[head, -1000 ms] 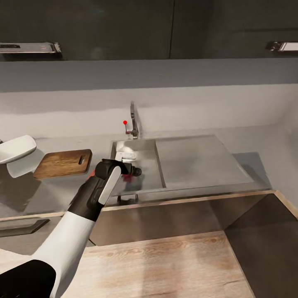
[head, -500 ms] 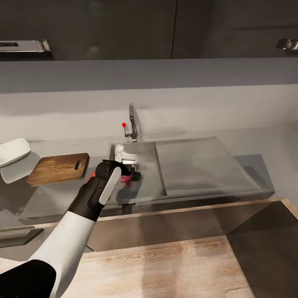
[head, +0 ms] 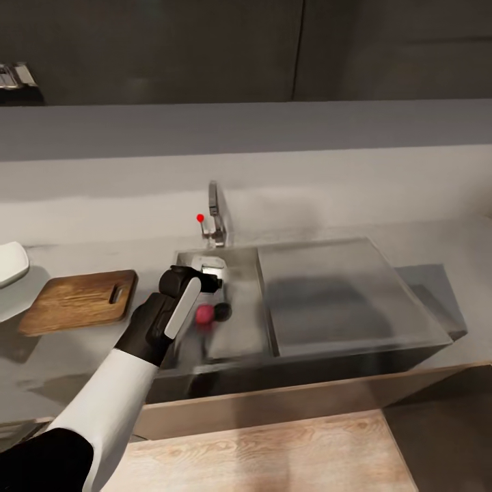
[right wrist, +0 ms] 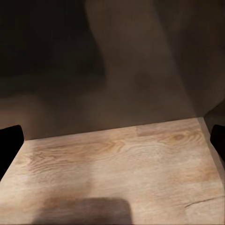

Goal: In the kitchen, take the Vidalia onion out of the sink, dice it on the chopping board with the paring knife, put the diced onion into the bowl on the countertop, then place both the paring knife and the chopping board into the sink.

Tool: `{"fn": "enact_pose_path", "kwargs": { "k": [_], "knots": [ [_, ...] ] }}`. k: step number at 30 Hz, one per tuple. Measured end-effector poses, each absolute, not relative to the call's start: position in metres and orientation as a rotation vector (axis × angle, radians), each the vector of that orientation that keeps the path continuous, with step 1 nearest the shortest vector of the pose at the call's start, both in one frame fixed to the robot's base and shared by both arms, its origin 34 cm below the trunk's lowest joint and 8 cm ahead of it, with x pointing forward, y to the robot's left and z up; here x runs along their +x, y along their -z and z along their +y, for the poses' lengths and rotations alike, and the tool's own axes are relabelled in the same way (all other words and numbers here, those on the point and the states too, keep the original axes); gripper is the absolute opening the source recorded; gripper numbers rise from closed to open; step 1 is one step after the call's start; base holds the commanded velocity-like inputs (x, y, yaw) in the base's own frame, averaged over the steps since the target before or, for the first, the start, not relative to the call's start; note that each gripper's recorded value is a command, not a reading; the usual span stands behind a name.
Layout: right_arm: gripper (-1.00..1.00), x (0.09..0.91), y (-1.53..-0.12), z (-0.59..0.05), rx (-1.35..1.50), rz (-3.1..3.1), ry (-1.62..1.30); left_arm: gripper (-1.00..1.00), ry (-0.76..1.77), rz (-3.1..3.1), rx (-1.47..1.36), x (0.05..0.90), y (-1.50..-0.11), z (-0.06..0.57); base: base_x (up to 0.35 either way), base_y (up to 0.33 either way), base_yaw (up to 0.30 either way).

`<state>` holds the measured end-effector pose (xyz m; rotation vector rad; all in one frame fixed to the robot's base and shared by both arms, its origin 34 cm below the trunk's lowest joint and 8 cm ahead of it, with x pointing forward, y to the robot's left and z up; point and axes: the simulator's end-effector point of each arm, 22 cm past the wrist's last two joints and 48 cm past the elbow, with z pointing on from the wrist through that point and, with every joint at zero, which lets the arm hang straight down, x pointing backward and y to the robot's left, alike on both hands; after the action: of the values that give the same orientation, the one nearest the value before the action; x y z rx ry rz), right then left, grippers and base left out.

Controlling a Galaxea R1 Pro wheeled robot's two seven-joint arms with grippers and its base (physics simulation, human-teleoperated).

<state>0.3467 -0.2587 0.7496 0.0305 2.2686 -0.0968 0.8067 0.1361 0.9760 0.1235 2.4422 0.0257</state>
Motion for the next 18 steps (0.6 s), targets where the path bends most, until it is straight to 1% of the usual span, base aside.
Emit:
{"fn": "enact_pose_path", "kwargs": {
  "k": [3, 5, 18],
  "knots": [
    [1.0, 0.346, -0.749, -0.259, 0.03, 2.272, 0.097, 1.0, -0.029, 2.455, 0.125, 0.805, -0.97, 0.137, 0.254, 0.0, 0.0],
    [1.0, 0.346, -0.748, -0.259, 0.03, 2.274, 0.097, 1.0, -0.031, 2.463, 0.125, 0.805, -0.966, 0.137, 0.101, 0.0, 0.0],
    [1.0, 0.338, -0.742, -0.258, 0.029, 2.3, 0.097, 1.0, -0.034, 2.487, 0.127, 0.802, -0.952, 0.138, 0.012, 0.0, 0.0]
  ]
}}
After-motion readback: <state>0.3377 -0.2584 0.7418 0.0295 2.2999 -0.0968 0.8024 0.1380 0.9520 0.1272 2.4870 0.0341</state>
